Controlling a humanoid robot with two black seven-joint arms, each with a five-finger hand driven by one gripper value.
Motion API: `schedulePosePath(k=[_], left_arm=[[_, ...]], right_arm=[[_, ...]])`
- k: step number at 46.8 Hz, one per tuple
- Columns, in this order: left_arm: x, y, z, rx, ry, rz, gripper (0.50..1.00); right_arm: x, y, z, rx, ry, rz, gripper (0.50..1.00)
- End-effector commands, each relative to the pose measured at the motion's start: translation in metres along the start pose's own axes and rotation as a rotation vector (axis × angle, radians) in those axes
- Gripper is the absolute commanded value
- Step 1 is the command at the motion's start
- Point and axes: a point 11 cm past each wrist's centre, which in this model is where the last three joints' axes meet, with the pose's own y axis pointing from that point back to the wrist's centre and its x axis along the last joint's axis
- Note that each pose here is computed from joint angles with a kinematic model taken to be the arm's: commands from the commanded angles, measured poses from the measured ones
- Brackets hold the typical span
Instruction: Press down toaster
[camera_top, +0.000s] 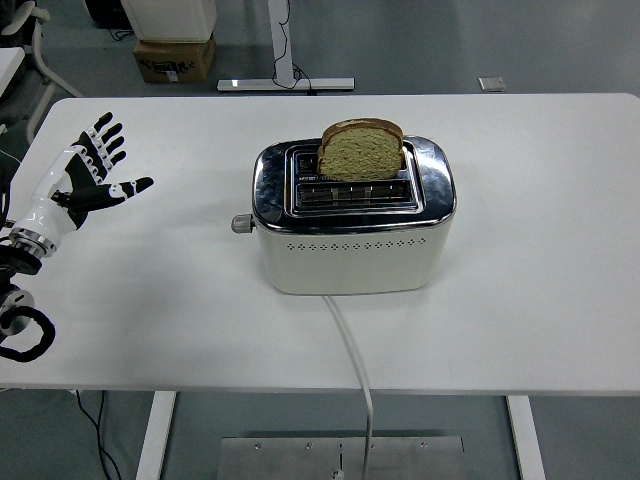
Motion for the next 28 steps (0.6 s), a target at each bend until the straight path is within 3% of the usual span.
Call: schedulePosePath(k=[1, 14, 28], left_arm=[[-0.004, -0.005, -0.006, 0.001, 0.037, 0.021, 1.0], [-0.003, -0.03, 0.011, -0.055, 0.105, 0.084, 1.0], [0.003, -0.044, 0.022, -0.089, 0.127, 0.127, 1.0]], right_arm=[[0.0, 0.0, 0.0, 0.0, 0.0, 0.0, 1.0], [0.0, 0.0, 0.0, 0.0, 0.001, 0.0, 1.0], [-0.001, 0.0, -0.002, 0.003, 0.005, -0.002, 1.0]])
